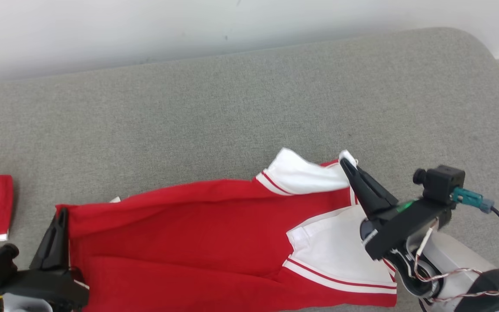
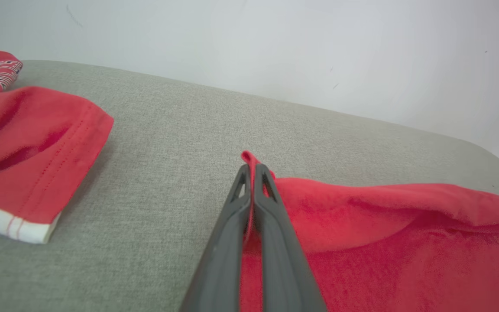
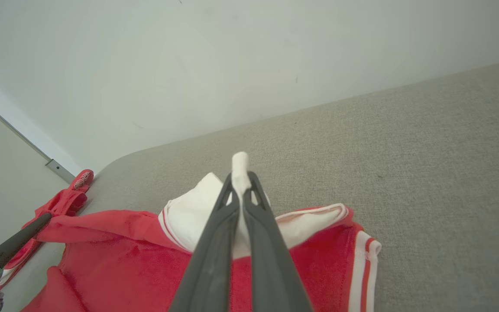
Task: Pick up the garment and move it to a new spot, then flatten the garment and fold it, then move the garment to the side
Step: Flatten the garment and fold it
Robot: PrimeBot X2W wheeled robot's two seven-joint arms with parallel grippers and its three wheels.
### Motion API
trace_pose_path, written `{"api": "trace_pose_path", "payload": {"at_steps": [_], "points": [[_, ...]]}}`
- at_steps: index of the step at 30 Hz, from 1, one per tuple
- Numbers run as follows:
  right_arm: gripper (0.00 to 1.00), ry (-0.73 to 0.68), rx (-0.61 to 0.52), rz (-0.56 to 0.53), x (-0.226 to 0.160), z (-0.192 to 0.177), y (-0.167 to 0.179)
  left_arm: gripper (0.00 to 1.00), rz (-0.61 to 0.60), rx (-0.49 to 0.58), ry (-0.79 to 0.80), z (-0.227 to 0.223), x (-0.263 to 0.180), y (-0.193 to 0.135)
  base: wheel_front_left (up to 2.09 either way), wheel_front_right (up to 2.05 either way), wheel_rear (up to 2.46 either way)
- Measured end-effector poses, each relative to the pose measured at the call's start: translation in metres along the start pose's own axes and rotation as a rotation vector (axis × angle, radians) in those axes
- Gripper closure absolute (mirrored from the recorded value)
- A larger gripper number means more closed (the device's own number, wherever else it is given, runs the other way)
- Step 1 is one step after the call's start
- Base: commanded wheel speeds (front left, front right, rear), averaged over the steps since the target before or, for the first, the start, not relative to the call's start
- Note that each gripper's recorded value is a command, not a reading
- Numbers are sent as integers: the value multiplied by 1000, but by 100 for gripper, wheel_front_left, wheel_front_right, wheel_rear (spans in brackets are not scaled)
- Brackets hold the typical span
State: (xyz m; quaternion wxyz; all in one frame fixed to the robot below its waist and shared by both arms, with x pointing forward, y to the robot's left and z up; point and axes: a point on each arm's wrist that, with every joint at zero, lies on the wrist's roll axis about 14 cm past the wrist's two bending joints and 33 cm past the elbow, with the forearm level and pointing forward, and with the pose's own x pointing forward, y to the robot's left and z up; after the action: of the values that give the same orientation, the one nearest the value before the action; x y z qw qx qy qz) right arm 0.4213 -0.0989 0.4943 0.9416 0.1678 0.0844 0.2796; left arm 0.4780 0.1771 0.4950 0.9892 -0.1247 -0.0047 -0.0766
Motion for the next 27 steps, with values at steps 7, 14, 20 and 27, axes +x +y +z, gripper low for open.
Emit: {"api": "trace_pose_path", "payload": {"at_steps": [7,14,20,27], "points": [[100,91,51,-16,-23,-25,-2,100,19,-11,16,-5,-17,2,0,0,0],[100,111,118,-47,-34,-33,-6,100,30,-20,43,-15,-30,2,0,0,0],[100,164,182,-38,-41,-52,3,100,37,-25,52,-20,-33,2,0,0,0],[100,259,169,-60,-55,-73,-5,100,46,-28,45,-18,-38,3,0,0,0]]}}
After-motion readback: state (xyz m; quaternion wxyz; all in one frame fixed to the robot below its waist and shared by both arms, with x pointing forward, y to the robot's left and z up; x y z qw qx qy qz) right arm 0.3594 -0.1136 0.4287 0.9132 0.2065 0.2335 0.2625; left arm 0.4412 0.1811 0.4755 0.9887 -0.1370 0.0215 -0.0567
